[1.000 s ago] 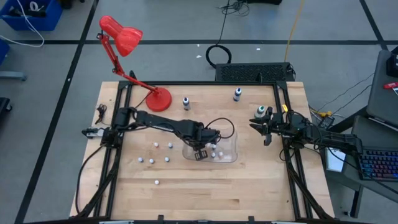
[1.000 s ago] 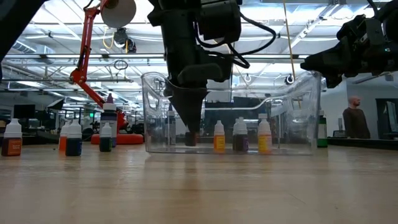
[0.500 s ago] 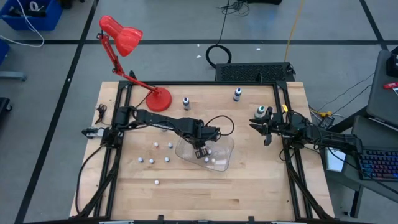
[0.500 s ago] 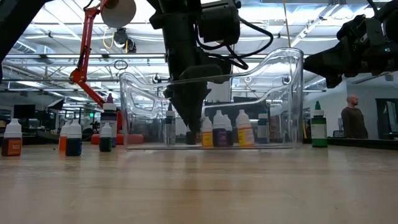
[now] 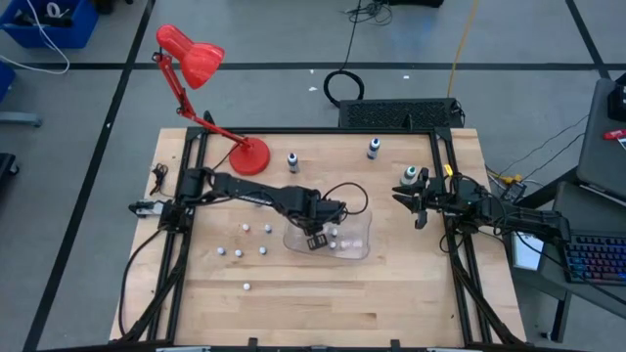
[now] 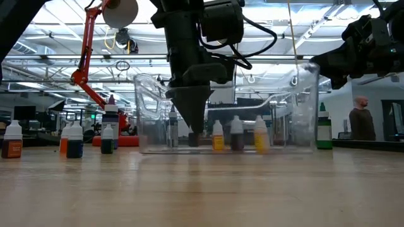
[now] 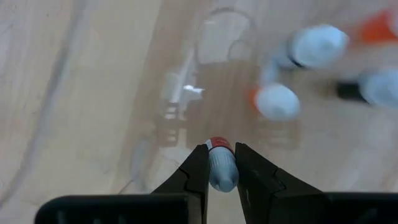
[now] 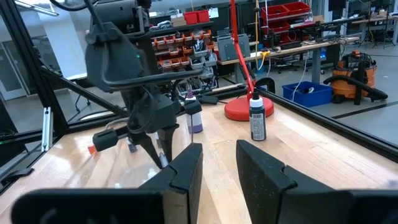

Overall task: Pick & Place food coloring
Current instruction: Put the top small red food coloring bottle into the transparent bin

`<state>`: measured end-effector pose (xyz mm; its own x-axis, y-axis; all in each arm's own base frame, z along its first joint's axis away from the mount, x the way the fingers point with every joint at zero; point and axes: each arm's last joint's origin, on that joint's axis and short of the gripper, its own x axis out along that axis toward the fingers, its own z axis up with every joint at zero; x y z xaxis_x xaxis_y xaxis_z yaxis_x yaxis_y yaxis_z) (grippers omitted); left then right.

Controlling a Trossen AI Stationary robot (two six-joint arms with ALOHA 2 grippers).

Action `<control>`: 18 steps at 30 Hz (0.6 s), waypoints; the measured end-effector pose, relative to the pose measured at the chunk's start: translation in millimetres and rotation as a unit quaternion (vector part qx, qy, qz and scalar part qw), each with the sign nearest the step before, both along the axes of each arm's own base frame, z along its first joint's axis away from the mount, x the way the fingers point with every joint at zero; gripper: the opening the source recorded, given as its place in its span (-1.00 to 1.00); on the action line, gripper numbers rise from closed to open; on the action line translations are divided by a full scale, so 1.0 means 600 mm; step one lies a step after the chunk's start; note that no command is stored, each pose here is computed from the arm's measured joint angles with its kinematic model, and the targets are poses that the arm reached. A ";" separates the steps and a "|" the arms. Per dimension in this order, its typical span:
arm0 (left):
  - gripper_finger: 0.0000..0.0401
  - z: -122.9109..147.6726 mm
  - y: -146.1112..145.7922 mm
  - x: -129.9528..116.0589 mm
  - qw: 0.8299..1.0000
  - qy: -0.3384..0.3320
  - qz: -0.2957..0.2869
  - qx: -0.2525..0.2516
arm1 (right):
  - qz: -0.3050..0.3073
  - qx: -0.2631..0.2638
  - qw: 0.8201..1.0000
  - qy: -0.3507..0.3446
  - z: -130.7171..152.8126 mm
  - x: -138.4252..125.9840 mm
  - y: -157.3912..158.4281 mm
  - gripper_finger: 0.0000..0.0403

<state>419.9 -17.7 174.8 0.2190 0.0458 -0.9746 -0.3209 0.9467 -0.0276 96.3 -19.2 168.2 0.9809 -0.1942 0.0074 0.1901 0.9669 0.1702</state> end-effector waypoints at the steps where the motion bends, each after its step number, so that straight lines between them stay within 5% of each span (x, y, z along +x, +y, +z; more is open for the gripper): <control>1: -0.72 0.000 -0.002 0.000 1.000 -0.001 -0.002 0.000 | 0.000 0.000 1.000 0.000 0.000 0.000 0.000 -0.56; 18: -0.63 0.000 -0.023 0.001 0.999 -0.001 -0.020 -0.041 | 0.000 0.000 1.000 0.000 0.000 0.000 0.000 -0.56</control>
<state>420.8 -31.8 174.8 0.2203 -0.0440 -0.9744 -0.2826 0.9533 -0.1069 96.3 -19.2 168.1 0.9810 -0.1941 0.0072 0.1900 0.9669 0.1704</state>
